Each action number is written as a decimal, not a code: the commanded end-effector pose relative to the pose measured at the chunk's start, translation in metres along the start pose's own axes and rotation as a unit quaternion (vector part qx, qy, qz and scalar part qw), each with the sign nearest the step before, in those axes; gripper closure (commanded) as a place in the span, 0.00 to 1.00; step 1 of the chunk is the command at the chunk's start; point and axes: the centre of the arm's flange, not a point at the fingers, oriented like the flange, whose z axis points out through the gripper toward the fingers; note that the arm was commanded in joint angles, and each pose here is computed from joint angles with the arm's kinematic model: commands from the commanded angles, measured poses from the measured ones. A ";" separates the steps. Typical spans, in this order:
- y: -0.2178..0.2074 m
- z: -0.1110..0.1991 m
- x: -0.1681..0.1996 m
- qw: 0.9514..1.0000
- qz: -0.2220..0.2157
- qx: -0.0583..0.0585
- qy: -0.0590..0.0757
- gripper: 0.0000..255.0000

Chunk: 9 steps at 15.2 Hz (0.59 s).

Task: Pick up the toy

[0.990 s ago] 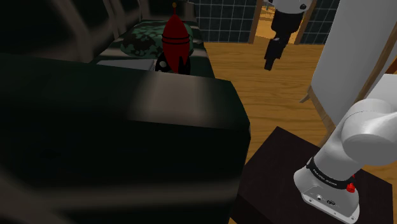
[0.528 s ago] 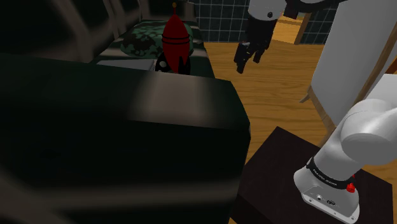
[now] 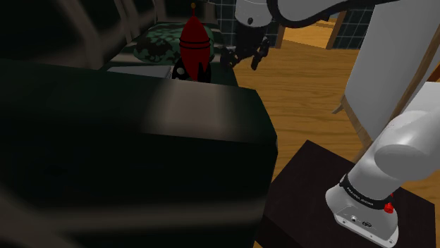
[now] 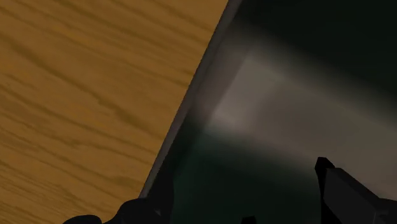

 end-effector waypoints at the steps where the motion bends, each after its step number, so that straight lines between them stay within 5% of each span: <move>1: -0.022 0.001 0.013 0.999 0.032 -0.001 0.014 0.00; 9: -0.096 0.004 0.077 0.987 0.145 -0.012 0.070 0.00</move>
